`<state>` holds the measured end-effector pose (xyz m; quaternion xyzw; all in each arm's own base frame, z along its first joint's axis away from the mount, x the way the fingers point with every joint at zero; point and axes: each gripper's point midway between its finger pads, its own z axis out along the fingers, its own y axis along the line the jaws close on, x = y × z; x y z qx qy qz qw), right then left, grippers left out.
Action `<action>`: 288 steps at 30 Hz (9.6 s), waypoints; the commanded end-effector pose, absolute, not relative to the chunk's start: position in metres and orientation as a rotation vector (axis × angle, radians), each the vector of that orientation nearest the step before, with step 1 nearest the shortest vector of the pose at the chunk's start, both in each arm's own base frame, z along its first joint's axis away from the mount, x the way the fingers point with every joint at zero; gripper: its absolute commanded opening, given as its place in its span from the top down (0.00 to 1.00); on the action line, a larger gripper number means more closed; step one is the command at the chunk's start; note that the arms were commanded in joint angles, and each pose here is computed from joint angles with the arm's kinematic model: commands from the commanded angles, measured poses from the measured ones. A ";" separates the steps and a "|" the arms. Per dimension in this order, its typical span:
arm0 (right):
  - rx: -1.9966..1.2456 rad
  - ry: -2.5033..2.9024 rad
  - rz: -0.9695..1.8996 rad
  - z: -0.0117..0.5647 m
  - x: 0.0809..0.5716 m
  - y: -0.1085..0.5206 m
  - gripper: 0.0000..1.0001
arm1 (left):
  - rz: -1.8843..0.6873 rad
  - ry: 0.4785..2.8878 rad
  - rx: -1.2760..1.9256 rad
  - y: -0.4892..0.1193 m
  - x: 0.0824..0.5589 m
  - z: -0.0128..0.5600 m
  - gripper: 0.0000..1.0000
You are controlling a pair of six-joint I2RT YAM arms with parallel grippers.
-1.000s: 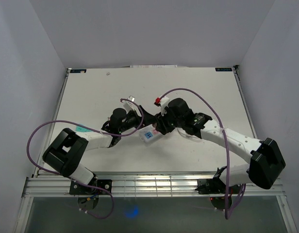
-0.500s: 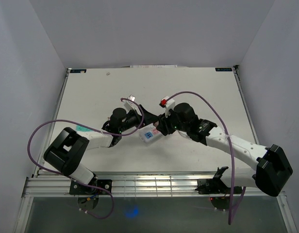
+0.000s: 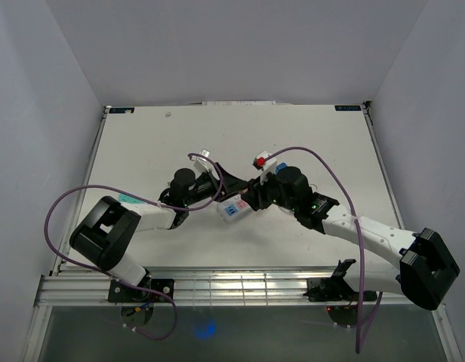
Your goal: Insert the plug
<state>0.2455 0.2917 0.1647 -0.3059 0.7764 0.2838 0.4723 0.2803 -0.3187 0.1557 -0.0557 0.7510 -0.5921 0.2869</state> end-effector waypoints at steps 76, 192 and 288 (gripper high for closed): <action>-0.646 1.497 0.829 0.173 0.228 0.315 0.18 | -2.105 1.919 -0.302 -0.294 0.246 0.159 1.00; -1.190 2.550 0.235 0.102 0.261 0.308 0.92 | -1.451 2.009 -0.557 -0.217 0.305 0.122 0.06; -1.154 2.691 0.108 0.034 0.279 0.313 0.92 | -1.459 2.030 -0.587 -0.248 0.290 0.085 0.24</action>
